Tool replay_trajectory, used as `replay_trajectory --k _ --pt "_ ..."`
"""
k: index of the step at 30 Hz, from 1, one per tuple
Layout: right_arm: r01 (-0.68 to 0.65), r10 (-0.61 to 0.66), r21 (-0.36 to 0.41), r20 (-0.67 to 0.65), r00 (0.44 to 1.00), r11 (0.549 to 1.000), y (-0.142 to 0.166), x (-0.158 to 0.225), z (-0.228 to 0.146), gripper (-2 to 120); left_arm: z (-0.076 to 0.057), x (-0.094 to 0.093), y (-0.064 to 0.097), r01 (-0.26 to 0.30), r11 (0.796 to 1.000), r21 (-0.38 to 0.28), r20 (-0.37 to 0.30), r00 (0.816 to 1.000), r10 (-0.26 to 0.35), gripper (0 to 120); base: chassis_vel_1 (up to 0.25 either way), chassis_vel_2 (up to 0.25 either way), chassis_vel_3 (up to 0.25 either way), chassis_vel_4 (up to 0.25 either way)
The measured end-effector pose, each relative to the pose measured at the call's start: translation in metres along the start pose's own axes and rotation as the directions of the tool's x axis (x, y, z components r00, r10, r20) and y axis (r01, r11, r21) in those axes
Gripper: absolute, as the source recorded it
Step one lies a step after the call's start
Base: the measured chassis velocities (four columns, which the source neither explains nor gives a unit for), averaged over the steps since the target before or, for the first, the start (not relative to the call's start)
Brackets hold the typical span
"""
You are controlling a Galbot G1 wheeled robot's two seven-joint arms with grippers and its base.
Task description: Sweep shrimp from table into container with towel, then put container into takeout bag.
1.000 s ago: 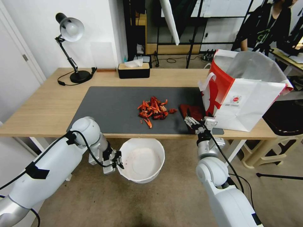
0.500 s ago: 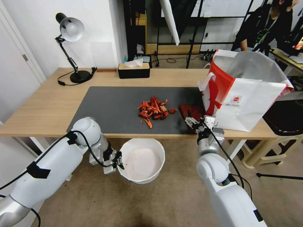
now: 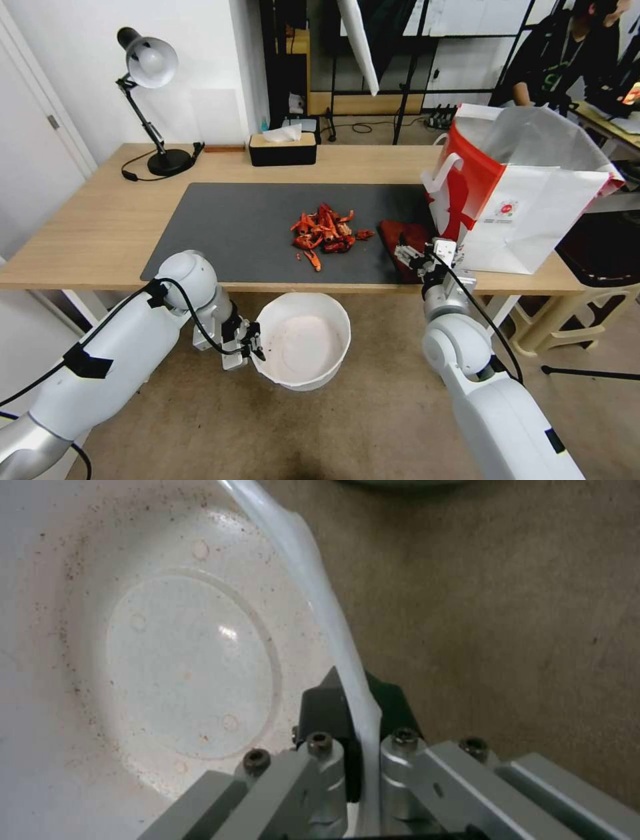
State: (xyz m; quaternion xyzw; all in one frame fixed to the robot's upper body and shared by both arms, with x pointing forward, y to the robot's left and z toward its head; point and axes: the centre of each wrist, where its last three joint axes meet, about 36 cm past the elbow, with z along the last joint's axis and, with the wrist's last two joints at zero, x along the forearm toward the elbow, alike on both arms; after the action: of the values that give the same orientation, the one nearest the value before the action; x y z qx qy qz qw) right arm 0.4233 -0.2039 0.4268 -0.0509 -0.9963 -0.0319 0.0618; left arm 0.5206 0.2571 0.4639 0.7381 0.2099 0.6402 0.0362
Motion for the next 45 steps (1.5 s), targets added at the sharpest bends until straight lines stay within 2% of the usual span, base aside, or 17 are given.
replay_trajectory --k 6,8,10,12,16,29,32,33,36,37,39,41,42,44,45 --pt "0.004 -0.004 0.005 -0.022 1.000 1.000 0.007 -0.002 0.005 99 0.001 0.002 0.000 0.001 1.000 0.000 -0.004 1.000 -0.001 0 0.000 0.000 0.000 0.000" --pt "-0.005 0.005 0.011 -0.033 0.999 1.000 0.008 -0.001 0.005 90 0.002 0.002 0.000 0.000 1.000 0.001 -0.004 1.000 0.000 0 0.000 0.000 0.000 0.000" --pt "-0.009 0.010 0.014 -0.038 0.999 1.000 0.008 -0.001 0.004 88 0.002 0.002 0.000 0.001 1.000 0.002 -0.004 1.000 -0.001 0 0.000 0.000 0.000 0.000" --pt "-0.021 0.021 0.012 -0.060 0.998 1.000 0.007 0.000 0.002 78 0.002 0.002 0.000 0.002 1.000 0.001 -0.003 1.000 -0.002 0 0.000 0.000 0.000 0.000" --pt "-0.030 0.031 0.014 -0.088 0.996 0.999 0.008 0.000 -0.001 73 0.001 0.002 0.001 0.004 1.000 0.000 -0.002 1.000 -0.004 0 0.000 0.000 0.000 0.000" --pt "-0.025 0.028 0.025 -0.130 0.991 0.999 0.009 0.002 -0.002 76 0.001 0.004 0.000 0.010 1.000 0.001 -0.003 1.000 -0.010 0 0.000 0.000 0.000 0.000" --pt "-0.023 0.026 0.028 -0.138 0.990 0.999 0.010 0.001 0.000 61 0.002 0.006 0.000 0.013 1.000 0.002 -0.005 1.000 -0.013 0 0.000 0.000 0.000 0.000" --pt "-0.023 0.026 0.028 -0.138 0.990 0.999 0.010 0.001 0.000 61 0.002 0.006 0.000 0.013 1.000 0.002 -0.005 1.000 -0.013 0 0.000 0.000 0.000 0.000" --pt "-0.021 0.026 0.033 -0.143 0.989 0.999 0.011 0.001 0.001 45 0.003 0.006 0.001 0.016 1.000 0.001 -0.003 1.000 -0.016 0 0.000 0.000 0.000 0.000" --pt "-0.021 0.026 0.033 -0.143 0.989 0.999 0.011 0.001 0.001 45 0.003 0.006 0.001 0.016 1.000 0.001 -0.003 1.000 -0.016 0 0.000 0.000 0.000 0.000" --pt "-0.020 0.025 0.033 -0.144 0.989 0.999 0.011 0.001 0.001 35 0.003 0.006 0.001 0.017 1.000 0.001 -0.002 1.000 -0.017 0 0.000 0.000 0.000 0.000" --pt "-0.020 0.024 0.033 -0.145 0.989 0.999 0.012 0.001 0.001 32 0.003 0.006 0.001 0.018 1.000 0.001 -0.001 1.000 -0.018 0 0.000 0.000 0.000 0.000" --pt "-0.019 0.024 0.033 -0.145 0.989 0.999 0.012 0.001 0.001 25 0.002 0.005 0.001 0.019 1.000 0.001 -0.001 1.000 -0.019 0 0.000 0.000 0.000 0.000" --pt "-0.019 0.024 0.033 -0.146 0.989 0.999 0.012 0.001 0.001 22 0.002 0.005 0.001 0.019 1.000 0.001 -0.001 1.000 -0.019 0 0.000 0.000 0.000 0.000" --pt "-0.019 0.023 0.033 -0.146 0.989 0.999 0.012 0.002 0.002 15 0.003 0.005 0.001 0.020 1.000 0.001 0.000 1.000 -0.020 0 0.000 0.000 0.000 0.000"
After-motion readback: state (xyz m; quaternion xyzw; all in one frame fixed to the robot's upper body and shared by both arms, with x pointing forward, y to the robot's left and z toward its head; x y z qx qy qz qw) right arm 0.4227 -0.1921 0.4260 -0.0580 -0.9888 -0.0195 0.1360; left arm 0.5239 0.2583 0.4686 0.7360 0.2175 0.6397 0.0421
